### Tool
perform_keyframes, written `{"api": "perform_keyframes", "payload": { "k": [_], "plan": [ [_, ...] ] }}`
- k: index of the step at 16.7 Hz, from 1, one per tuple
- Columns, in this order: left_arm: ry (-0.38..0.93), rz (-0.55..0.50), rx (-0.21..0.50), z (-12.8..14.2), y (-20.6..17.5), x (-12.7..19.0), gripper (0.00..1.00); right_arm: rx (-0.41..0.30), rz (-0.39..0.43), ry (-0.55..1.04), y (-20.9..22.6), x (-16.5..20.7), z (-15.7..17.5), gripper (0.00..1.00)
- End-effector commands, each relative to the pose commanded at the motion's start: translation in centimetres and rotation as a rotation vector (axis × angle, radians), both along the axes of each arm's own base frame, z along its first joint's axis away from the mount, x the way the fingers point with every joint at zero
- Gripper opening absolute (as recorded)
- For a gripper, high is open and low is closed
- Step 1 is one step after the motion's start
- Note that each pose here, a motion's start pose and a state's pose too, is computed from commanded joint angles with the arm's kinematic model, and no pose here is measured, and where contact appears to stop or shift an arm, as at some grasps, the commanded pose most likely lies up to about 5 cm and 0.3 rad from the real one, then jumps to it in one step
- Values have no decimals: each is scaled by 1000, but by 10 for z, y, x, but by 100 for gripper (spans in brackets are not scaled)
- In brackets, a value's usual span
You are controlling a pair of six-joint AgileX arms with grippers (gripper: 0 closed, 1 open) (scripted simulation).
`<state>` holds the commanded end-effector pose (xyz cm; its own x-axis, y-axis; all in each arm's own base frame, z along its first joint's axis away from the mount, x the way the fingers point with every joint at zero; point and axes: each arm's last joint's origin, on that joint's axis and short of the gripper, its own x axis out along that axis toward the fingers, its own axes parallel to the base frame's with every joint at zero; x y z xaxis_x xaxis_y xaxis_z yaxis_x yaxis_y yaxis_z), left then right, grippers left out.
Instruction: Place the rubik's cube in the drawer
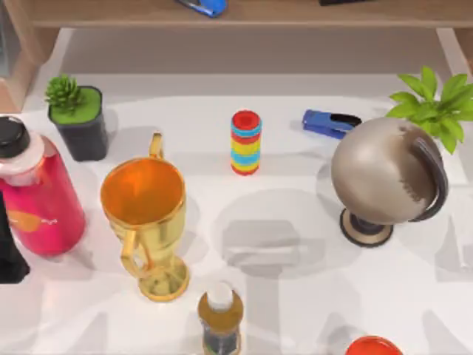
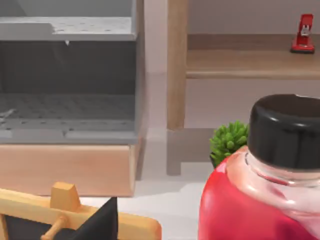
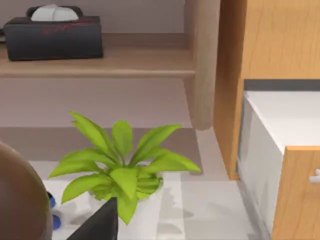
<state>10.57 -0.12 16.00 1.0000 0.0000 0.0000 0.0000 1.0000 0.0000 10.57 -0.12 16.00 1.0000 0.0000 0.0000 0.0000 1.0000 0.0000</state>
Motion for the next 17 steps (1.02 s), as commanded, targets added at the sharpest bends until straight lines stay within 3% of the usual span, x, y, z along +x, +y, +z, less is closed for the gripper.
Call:
{"api": "perform_keyframes", "payload": {
  "k": [3, 6, 11, 17],
  "plan": [
    [0, 0, 0, 0, 0, 0, 100, 0, 0, 0, 0, 0, 3, 100],
    [0, 0, 0, 0, 0, 0, 100, 3, -2, -2, 3, 2, 27, 100],
    [0, 0, 0, 0, 0, 0, 100, 7, -6, -1, 16, 27, 110, 100],
    [0, 0, 0, 0, 0, 0, 100, 7, -8, -1, 70, 121, 215, 100]
  ]
}}
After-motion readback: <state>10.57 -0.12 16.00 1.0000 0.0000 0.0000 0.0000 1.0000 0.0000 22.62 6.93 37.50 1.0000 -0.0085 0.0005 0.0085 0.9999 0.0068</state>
